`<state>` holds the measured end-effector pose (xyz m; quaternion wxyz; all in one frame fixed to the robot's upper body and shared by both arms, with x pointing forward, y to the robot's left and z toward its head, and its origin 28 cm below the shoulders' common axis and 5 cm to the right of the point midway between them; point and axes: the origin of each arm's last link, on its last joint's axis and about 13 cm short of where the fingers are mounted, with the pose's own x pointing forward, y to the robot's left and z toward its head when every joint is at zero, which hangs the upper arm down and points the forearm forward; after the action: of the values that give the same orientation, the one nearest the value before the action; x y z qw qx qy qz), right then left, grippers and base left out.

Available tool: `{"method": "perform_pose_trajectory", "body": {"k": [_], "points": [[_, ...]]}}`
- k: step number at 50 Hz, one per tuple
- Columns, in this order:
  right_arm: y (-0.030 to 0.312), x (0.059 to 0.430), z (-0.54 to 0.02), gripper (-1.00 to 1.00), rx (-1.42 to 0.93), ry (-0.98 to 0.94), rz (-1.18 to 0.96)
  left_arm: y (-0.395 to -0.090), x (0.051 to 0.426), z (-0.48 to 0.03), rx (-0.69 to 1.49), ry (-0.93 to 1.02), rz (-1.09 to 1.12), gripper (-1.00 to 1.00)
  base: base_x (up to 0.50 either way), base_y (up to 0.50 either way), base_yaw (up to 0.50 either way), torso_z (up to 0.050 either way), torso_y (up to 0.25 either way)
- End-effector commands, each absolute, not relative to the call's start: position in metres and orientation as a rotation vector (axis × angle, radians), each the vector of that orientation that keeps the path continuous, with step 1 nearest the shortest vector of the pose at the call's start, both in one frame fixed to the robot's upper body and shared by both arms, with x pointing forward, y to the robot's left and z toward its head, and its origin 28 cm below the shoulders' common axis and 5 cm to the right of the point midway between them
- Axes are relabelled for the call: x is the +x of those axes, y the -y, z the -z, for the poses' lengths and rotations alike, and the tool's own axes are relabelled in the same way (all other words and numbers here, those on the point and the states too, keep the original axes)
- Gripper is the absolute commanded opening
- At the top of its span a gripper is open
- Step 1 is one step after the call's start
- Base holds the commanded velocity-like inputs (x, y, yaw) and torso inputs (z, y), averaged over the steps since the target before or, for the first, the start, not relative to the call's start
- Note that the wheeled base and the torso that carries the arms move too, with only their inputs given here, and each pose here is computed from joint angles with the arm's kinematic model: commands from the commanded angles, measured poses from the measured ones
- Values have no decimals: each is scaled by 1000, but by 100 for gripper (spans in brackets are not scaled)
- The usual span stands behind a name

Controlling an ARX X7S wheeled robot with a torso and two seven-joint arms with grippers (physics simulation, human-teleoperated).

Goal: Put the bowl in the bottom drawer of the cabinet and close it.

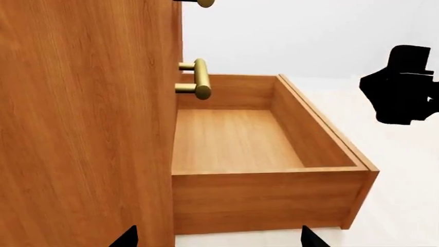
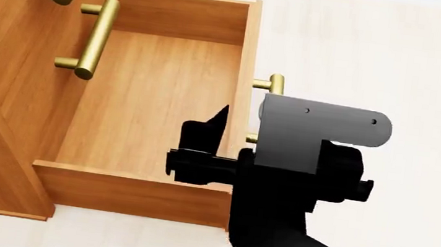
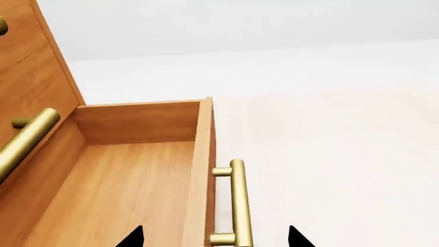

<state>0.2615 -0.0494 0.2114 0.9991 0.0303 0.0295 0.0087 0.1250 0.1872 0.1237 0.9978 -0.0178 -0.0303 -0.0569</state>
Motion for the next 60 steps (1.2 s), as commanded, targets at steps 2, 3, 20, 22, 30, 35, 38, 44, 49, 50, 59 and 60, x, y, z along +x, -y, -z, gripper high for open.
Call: {"method": "perform_pose_trajectory", "body": {"k": [2, 3, 20, 22, 30, 35, 38, 44, 49, 50, 59, 60], "points": [[74, 233, -221, 100, 65, 75, -14, -186, 124, -124, -36, 61, 117, 100, 0, 0, 0, 0, 0], [76, 232, -222, 100, 66, 79, -13, -186, 124, -124, -35, 61, 118, 100, 0, 0, 0, 0, 0], [117, 208, -206, 100, 93, 161, 12, -186, 124, -123, -35, 59, 117, 100, 0, 0, 0, 0, 0], [128, 206, -198, 100, 89, 187, 26, -186, 124, -123, -32, 58, 120, 100, 0, 0, 0, 0, 0], [154, 191, -189, 100, 138, 133, 60, -187, 124, -124, -35, 57, 116, 100, 0, 0, 0, 0, 0], [162, 180, -189, 100, 200, 123, 25, -188, 124, -123, -35, 57, 112, 100, 0, 0, 0, 0, 0], [165, 172, -189, 100, 180, 117, 26, -188, 125, -123, -34, 56, 113, 100, 0, 0, 0, 0, 0], [171, 157, -184, 100, 167, 105, -26, -187, 125, -121, -34, 54, 114, 100, 0, 0, 0, 0, 0], [178, 148, -180, 100, 171, 90, -52, -186, 125, -119, -36, 47, 119, 100, 0, 0, 0, 0, 0], [180, 145, -181, 100, 177, 94, -52, -185, 125, -120, -34, 47, 120, 100, 0, 0, 0, 0, 0], [197, 125, -171, 100, 226, 56, -38, -185, 124, -120, -35, 48, 119, 100, 0, 0, 0, 0, 0], [199, 123, -171, 100, 235, 53, -32, -185, 124, -120, -35, 48, 120, 100, 0, 0, 0, 0, 0]]}}
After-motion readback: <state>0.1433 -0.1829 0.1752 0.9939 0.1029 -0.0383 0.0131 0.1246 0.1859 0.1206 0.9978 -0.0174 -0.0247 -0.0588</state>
